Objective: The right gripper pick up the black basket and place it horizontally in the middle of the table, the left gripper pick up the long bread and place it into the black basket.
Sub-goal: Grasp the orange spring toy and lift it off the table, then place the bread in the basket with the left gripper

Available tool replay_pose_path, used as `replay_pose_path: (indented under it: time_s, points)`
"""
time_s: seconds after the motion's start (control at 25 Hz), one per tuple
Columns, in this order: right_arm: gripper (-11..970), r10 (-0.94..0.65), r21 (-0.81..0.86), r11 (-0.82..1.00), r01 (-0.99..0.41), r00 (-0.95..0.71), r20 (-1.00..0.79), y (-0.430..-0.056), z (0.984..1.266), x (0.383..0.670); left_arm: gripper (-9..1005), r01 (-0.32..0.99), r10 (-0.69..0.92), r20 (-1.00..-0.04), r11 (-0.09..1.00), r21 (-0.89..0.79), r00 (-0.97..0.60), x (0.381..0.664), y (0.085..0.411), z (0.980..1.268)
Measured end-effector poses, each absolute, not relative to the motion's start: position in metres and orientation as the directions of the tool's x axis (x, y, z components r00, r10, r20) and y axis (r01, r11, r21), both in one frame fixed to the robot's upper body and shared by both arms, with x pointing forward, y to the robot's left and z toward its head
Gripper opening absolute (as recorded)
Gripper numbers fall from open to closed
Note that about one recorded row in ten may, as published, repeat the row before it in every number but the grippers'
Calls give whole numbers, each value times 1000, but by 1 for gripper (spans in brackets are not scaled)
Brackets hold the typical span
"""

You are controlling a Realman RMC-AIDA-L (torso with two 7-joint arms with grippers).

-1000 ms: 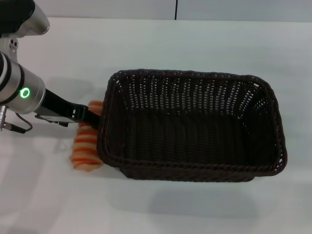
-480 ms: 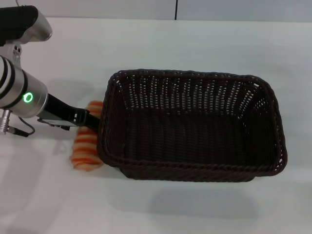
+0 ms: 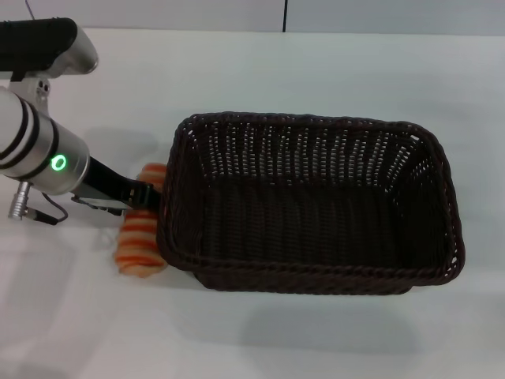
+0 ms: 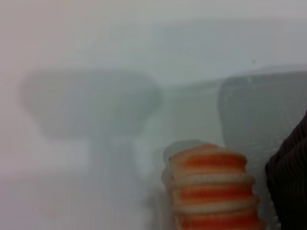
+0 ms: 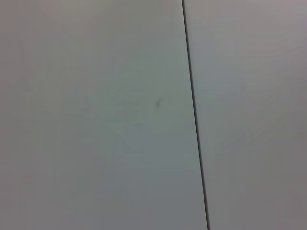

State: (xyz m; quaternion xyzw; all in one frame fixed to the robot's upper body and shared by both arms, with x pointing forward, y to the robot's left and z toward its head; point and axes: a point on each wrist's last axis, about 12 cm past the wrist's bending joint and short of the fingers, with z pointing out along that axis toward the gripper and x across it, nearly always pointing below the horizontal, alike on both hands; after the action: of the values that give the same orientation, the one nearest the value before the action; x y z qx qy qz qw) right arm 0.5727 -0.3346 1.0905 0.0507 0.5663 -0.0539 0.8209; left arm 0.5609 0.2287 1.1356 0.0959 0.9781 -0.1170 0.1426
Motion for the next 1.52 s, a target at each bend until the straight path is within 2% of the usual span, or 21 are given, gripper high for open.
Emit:
replay_pose_path:
  time_s: [0.84, 1.2, 1.36, 1.4, 1.44, 1.52]
  points:
    - [308, -31, 17, 991, 131, 357, -934, -332, 1092, 575, 703, 232, 178, -285, 958, -170, -942, 564, 227, 1127]
    - [307, -29, 19, 992, 128, 358, -933, -332, 1093, 576, 623, 227, 175, -301, 963, -146, -937, 566, 231, 1130]
    - [307, -28, 18, 992, 125, 360, -933, -331, 1093, 576, 554, 159, 135, -422, 987, -22, -897, 580, 269, 1158]
    - [308, -28, 18, 992, 124, 361, -932, -331, 1094, 577, 547, 159, 135, -422, 987, -22, -897, 580, 269, 1158]
    - [308, -28, 19, 992, 124, 361, -932, -330, 1094, 577, 539, 163, 139, -516, 987, -2, -846, 587, 285, 1186]
    - [308, -27, 19, 992, 123, 362, -932, -330, 1094, 578, 525, 197, 170, -561, 980, 13, -810, 589, 282, 1204]
